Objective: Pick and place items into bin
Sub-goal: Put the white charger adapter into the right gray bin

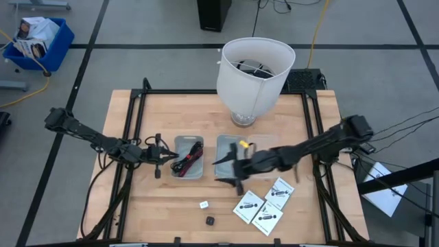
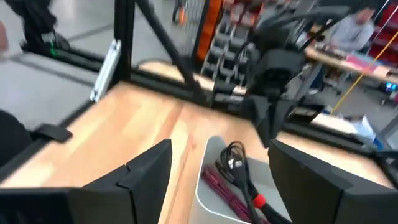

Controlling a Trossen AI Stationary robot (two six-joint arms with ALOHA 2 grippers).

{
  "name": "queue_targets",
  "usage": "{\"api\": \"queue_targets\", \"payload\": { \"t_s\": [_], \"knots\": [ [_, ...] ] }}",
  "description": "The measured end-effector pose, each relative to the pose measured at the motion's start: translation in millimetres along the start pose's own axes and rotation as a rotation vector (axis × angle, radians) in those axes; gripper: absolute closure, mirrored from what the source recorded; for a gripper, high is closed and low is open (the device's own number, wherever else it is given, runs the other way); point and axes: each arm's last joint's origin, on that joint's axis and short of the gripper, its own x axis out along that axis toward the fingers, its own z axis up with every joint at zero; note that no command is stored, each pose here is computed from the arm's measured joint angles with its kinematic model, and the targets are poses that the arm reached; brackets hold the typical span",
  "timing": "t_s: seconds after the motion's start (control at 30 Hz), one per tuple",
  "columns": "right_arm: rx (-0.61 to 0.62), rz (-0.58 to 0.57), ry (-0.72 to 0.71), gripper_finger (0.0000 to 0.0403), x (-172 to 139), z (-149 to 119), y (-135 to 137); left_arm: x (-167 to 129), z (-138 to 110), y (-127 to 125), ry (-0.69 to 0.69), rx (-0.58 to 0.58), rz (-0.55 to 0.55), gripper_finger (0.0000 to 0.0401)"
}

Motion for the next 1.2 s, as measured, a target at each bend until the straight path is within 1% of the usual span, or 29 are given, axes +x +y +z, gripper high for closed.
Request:
{"api": "queue_targets", "payload": {
  "t_s": [0.07,0.17,0.27,0.37,0.57,0.73,0.8,0.93,1.03,1.2],
  "knots": [
    [-0.005,0.008,0.043,0.0146,16.6,-1.8,3.4,0.0,-1.1,0.0,0.011,0.001,0.000,0.0371],
    [0.026,0.037,0.092,0.0148,37.2,-5.0,8.7,0.0,-1.4,0.0,0.014,-0.003,0.000,0.0371],
    [0.064,0.112,0.112,0.0148,53.0,-10.2,15.9,0.0,-1.4,0.0,0.013,-0.003,0.000,0.0371],
    [0.074,0.136,0.131,0.0148,63.0,-16.7,23.5,0.0,-1.4,0.0,0.013,-0.004,0.001,0.0371],
    [0.087,0.171,0.117,0.0149,68.8,-23.6,42.6,0.0,-0.7,0.0,0.008,-0.008,-0.001,0.0370],
    [0.125,0.199,0.162,0.0149,70.5,-32.6,58.1,0.0,-0.3,0.0,0.004,-0.022,-0.001,0.0370],
    [0.130,0.204,0.189,0.0149,72.2,-39.5,61.8,0.0,-0.4,-0.1,0.004,-0.027,-0.002,0.0370],
    [0.144,0.208,0.169,0.0149,80.4,-47.7,66.7,0.0,0.0,-0.1,0.001,-0.036,-0.005,0.0370],
    [0.155,0.246,0.183,0.0149,83.3,-54.9,71.2,0.0,-0.1,-0.2,0.002,-0.035,-0.005,0.0370],
    [0.157,0.262,0.200,0.0149,83.5,-57.7,72.4,0.0,-0.6,-0.1,0.007,-0.032,-0.005,0.0370]
  ]
}}
